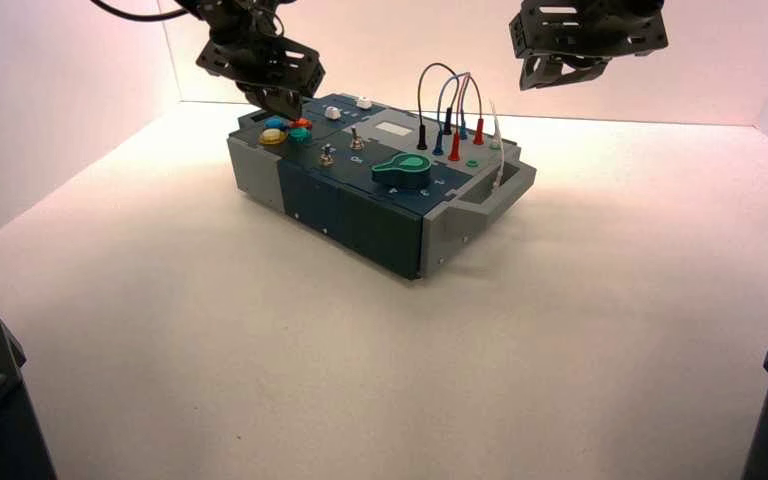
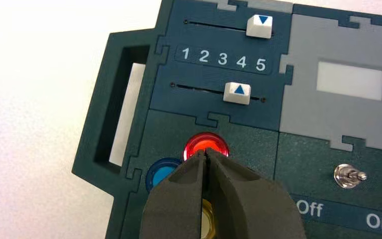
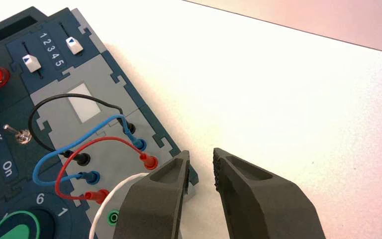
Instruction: Push the red button with the left gripper.
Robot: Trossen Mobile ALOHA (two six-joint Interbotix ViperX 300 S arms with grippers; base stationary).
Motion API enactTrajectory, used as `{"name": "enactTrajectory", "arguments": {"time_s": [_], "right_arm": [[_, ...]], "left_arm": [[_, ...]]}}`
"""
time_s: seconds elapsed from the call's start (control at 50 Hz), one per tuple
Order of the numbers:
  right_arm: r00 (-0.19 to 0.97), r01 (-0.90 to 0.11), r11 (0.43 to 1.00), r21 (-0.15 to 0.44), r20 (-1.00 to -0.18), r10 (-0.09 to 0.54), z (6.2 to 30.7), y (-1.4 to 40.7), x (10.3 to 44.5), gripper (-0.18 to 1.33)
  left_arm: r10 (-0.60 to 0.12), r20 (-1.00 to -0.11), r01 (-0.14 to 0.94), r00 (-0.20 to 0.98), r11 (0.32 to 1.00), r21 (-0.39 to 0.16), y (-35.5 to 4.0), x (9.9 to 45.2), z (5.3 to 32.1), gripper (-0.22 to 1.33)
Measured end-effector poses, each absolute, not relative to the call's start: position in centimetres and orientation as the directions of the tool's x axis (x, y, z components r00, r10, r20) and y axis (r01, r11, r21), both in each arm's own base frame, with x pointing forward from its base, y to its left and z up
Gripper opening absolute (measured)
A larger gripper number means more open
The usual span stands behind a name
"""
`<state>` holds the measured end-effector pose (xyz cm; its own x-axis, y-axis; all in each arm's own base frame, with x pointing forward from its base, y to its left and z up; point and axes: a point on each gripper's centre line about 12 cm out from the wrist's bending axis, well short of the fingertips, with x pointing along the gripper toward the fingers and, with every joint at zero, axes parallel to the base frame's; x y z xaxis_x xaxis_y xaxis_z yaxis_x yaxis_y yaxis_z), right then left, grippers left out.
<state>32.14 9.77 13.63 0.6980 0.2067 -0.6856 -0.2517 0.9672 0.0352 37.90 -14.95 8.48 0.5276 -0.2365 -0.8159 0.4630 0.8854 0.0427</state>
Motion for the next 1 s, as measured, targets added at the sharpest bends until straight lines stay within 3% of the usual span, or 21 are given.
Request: {"name": "enactTrajectory", "arguments": {"time_s": [1.0], "right_arm": [[0.693,-0.251,0.967,0.036,-0.691,0.206,13.56,9.72,32.09,0.58]], "left_arm": [[-0.243,-0.805,0.459,0.541,0.888,0.04,-15.04,38.09,9.3,-0.16]]}}
